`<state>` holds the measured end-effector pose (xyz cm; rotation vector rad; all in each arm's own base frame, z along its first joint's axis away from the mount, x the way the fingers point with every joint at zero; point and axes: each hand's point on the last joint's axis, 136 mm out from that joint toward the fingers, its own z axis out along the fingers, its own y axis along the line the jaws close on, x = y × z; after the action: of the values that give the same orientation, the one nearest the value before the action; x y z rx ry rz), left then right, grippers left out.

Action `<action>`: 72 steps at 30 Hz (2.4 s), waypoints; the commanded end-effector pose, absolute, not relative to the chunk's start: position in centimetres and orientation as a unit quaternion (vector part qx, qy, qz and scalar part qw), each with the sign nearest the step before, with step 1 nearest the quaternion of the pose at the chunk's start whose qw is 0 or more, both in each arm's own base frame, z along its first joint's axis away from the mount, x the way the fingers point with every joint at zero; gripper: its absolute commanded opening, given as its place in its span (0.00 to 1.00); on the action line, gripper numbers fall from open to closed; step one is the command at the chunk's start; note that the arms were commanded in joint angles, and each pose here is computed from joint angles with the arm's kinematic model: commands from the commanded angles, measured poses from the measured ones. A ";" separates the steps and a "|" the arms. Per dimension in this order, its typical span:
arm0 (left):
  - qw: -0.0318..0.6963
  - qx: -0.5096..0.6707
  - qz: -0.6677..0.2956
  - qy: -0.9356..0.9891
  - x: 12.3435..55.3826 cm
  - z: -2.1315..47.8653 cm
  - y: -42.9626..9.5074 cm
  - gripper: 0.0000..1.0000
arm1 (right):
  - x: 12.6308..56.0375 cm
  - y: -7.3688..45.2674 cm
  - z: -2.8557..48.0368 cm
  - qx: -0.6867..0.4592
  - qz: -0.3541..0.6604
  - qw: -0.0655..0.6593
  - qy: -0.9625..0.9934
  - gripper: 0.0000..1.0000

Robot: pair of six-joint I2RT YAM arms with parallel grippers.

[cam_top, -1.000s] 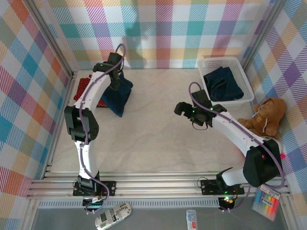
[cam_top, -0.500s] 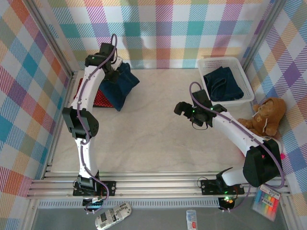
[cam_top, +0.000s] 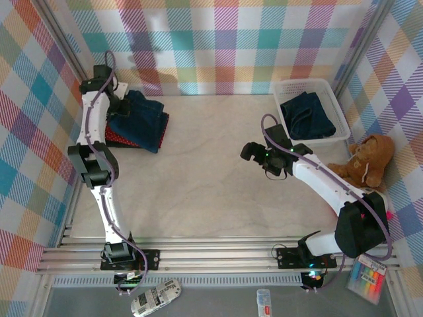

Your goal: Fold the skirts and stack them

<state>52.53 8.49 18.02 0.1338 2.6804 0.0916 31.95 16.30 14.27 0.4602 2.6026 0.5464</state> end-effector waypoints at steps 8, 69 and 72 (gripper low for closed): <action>0.244 -0.172 0.122 0.947 52.6 18.3 17.1 1.00 | 33.0 10.1 18.4 0.157 0.117 0.307 0.932 0.99; 0.298 -0.371 -0.164 0.864 37.5 19.6 5.8 1.00 | 54.3 -3.8 28.5 0.124 0.079 0.479 0.866 0.00; 0.289 -0.370 -0.174 0.866 37.7 19.1 5.5 1.00 | 53.0 -2.6 31.7 0.108 0.110 0.506 0.849 0.00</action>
<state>37.78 6.25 19.70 -1.0128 2.2803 -0.4270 52.76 -4.41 25.93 0.3517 2.2216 0.1480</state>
